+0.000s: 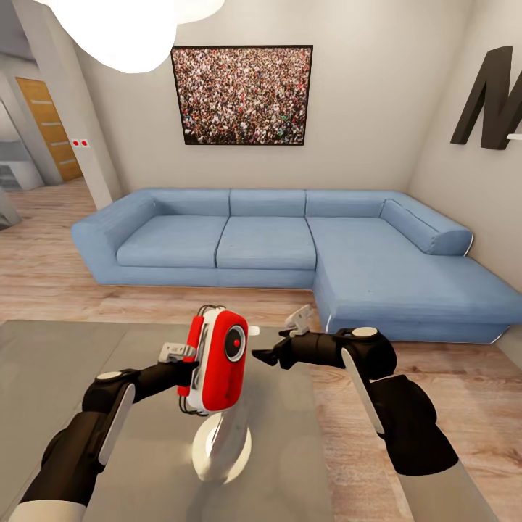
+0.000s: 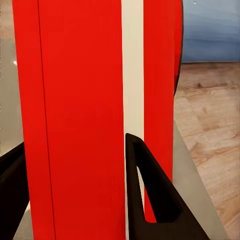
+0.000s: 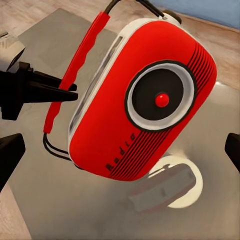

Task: Turn on the radio receiver that's on the table in the living room.

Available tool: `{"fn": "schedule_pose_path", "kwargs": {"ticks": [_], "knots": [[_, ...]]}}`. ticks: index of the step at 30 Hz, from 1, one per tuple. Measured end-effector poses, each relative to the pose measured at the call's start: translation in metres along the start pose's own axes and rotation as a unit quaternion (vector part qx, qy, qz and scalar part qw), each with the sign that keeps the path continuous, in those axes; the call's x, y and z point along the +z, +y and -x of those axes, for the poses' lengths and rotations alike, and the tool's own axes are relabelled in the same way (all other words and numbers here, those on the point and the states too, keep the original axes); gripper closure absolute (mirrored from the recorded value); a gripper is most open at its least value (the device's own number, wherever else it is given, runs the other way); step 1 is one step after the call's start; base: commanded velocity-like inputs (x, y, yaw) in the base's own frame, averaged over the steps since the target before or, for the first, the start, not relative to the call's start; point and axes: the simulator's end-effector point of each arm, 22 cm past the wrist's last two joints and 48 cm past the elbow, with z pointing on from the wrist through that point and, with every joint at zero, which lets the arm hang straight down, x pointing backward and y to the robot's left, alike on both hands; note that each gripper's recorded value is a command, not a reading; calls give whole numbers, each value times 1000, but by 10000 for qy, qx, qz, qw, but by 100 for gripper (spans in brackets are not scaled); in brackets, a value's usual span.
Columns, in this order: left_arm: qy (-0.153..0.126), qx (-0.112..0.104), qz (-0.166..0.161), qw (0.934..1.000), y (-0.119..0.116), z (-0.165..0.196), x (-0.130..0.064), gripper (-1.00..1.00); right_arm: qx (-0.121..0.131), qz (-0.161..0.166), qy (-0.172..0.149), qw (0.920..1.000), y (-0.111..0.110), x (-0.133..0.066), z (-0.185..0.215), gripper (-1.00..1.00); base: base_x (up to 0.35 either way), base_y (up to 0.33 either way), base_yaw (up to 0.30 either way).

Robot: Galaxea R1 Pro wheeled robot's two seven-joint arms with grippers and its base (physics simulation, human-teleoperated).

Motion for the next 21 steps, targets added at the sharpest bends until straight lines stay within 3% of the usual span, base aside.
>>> {"fn": "schedule_pose_path", "kwargs": {"ticks": [21], "knots": [[-19,22,23,10000,2,1,0,100,-100,81,81,9999,10,5,-4,-100,0,0,0]]}}
